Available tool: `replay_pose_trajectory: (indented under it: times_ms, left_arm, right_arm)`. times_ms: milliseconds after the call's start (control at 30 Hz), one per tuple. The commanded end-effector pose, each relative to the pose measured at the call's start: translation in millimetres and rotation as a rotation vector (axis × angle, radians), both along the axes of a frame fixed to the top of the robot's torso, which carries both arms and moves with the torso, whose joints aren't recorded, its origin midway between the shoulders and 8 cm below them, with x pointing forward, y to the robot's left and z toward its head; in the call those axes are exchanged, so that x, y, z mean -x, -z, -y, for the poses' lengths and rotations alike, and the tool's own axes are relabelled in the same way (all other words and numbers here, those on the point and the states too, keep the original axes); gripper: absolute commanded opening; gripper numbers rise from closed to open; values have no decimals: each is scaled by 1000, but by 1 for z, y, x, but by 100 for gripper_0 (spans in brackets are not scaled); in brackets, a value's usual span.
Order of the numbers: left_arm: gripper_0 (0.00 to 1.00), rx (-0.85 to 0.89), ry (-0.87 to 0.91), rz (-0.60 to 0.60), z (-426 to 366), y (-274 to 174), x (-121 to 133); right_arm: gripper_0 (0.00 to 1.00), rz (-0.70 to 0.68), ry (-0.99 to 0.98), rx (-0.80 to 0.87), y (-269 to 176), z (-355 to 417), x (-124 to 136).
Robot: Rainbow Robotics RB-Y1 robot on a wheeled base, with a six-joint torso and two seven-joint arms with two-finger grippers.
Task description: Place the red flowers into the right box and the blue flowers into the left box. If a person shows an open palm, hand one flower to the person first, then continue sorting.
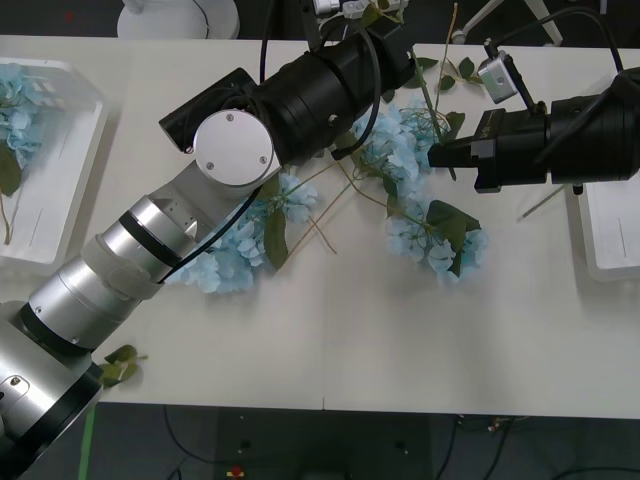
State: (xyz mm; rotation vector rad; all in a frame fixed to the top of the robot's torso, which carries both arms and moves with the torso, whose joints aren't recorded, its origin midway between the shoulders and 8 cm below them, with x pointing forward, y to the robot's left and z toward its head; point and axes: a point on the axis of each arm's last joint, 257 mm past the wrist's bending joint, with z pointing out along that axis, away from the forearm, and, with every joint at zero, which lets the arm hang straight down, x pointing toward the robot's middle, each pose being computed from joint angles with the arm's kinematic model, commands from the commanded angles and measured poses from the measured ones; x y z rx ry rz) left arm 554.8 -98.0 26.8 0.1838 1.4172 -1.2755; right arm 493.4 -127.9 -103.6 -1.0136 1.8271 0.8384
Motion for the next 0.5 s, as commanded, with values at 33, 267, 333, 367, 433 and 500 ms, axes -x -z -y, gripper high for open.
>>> replay_pose_trajectory:
  times_ms: [33,267,333,367,433,500]
  left_arm:
    - [0,-7,39,120,26,-42,24]
    - [0,-7,39,120,26,-42,24]
    - [0,-7,39,120,26,-42,24]
    - [0,-7,39,120,26,-42,24]
    - [0,-7,39,120,26,-42,24]
    - [0,-7,39,120,26,-42,24]
  right_arm:
    - [0,2,-29,-38,-15,-22,7]
    - [0,4,-27,-37,-16,-22,6]
    - [0,4,-26,-38,-17,-22,6]
    - [0,6,-26,-37,-18,-22,5]
    - [0,5,-24,-35,-18,-21,5]
    - [0,7,-18,-27,-18,-18,4]
